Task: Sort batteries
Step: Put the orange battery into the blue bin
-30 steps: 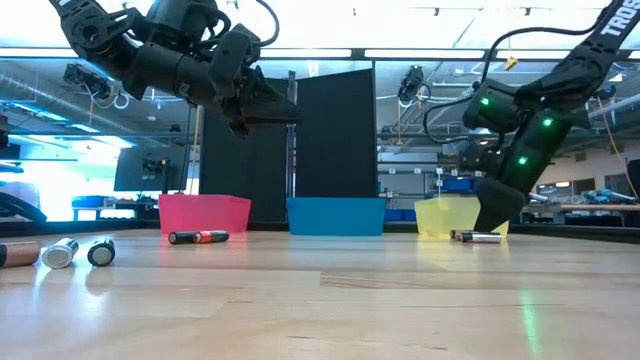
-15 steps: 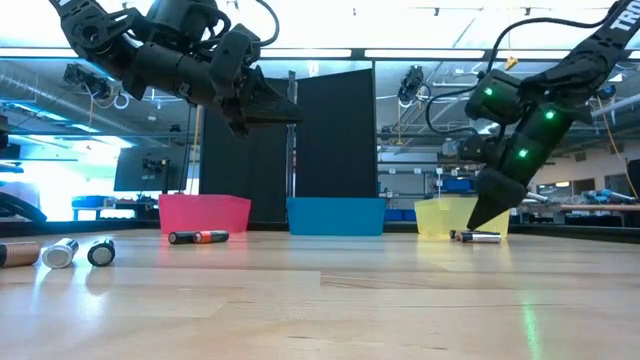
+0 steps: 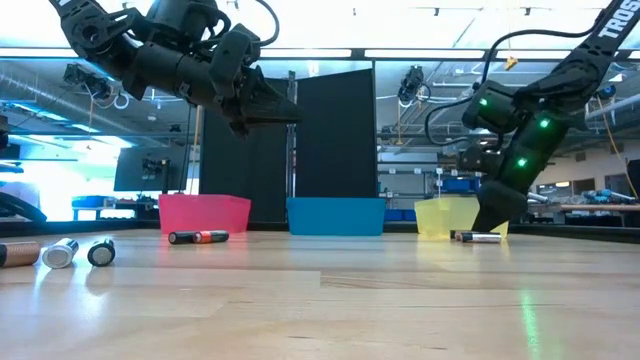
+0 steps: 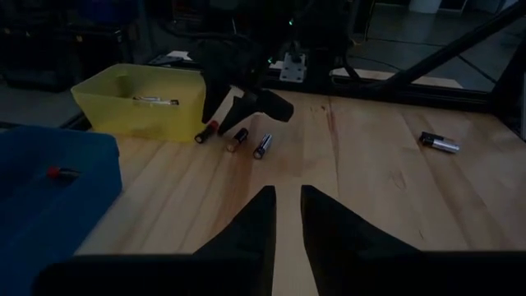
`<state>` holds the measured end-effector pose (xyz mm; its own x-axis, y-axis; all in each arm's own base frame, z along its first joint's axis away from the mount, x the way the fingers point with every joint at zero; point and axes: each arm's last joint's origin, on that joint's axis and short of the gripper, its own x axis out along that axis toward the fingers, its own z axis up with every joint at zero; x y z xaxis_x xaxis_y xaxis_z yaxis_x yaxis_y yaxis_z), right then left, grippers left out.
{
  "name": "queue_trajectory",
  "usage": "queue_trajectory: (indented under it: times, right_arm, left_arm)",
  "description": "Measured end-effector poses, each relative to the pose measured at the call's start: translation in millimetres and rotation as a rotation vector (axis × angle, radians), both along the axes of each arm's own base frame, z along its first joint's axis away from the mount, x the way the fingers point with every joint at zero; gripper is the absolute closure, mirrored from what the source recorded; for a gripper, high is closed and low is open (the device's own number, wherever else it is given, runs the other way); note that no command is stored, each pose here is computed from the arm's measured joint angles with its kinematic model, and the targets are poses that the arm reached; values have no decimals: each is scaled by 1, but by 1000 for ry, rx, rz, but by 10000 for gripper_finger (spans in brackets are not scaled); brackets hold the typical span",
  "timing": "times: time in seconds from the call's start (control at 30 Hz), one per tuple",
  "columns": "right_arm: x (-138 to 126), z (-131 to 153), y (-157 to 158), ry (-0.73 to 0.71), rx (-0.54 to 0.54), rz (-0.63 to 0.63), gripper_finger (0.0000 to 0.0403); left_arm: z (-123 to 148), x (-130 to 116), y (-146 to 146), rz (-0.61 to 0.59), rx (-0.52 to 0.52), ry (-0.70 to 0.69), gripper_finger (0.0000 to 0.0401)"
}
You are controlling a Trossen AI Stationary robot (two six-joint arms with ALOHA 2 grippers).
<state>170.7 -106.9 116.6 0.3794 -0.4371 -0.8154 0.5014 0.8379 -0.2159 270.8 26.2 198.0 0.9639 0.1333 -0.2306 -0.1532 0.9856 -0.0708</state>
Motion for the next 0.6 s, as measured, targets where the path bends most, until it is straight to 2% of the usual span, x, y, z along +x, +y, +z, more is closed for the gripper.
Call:
queue_trajectory:
  times: [0.2, 0.6]
  right_arm:
    - [0, 0, 3, -40, 77, 17, 234]
    - [-2, 0, 0, -64, 125, 8, 269]
  left_arm:
    - [0, 0, 0, 0, 0, 0, 335]
    - [0, 0, 0, 0, 0, 1, 335]
